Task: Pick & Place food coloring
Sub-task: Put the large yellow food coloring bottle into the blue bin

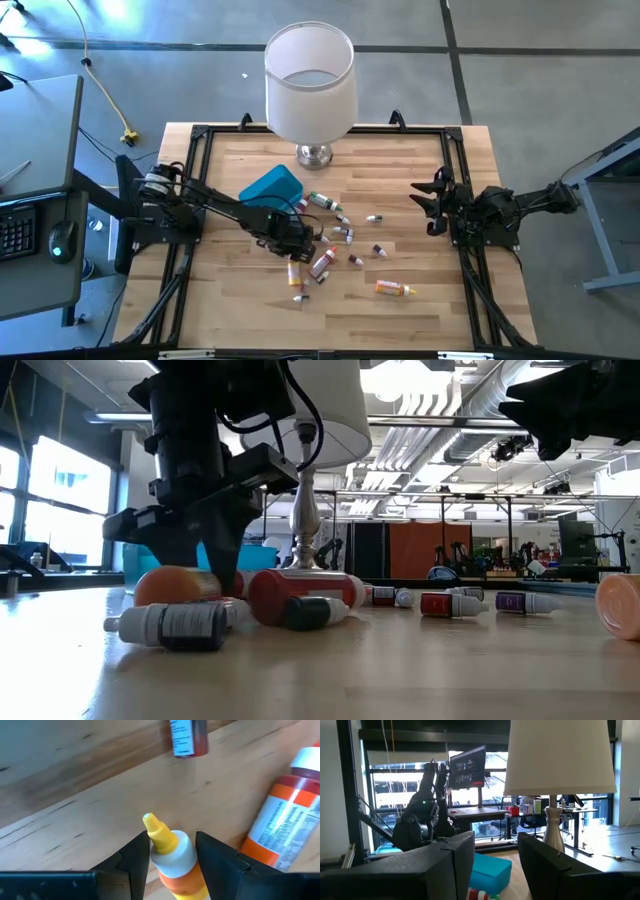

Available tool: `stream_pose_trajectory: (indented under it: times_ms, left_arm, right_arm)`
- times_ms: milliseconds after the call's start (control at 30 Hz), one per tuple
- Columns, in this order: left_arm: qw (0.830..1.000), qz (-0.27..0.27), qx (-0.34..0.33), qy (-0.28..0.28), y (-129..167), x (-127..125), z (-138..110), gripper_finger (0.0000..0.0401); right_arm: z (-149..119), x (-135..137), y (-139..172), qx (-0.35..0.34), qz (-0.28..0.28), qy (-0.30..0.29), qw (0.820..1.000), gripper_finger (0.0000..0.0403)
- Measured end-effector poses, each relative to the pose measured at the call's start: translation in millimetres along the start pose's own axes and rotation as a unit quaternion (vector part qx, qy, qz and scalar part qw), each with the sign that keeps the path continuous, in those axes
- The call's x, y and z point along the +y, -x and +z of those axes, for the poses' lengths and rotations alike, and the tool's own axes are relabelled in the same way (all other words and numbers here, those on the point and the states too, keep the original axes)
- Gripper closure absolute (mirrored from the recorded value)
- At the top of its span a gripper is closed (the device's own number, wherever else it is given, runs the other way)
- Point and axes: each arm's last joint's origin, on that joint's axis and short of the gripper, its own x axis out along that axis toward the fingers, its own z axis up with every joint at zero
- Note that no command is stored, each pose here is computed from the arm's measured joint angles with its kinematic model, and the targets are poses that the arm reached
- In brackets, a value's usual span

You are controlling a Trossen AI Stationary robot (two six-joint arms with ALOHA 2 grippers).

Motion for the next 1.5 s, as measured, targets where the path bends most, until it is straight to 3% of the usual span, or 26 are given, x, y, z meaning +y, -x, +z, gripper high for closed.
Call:
stream_pose_trajectory:
  times_ms: [167,400,767,1033,1167,1500]
  left_arm:
    - [1.000,-0.007,-0.005,-0.013,0,-1,0,0.0253]
    - [1.000,-0.017,-0.002,-0.014,0,-3,1,0.0304]
    - [0.999,-0.025,-0.014,-0.044,1,-3,11,0.0333]
    - [0.990,-0.033,-0.006,-0.138,6,-5,24,0.0348]
    - [0.985,-0.046,0.031,-0.165,20,-15,29,0.0348]
    - [0.977,0.030,0.027,-0.211,49,-24,32,0.0341]
  right_arm:
    - [1,0,0,-0.003,0.000,-0.001,1.000,0.0258]
    - [1,0,0,-0.003,0.000,-0.001,1.000,0.0258]
    - [0,0,0,-0.002,0.000,0.000,1.000,0.0258]
    - [0,0,0,-0.002,0.000,0.000,1.000,0.0258]
    - [0,0,0,-0.002,0.000,0.000,1.000,0.0258]
    - [0,0,0,-0.002,0.000,0.000,1.000,0.0258]
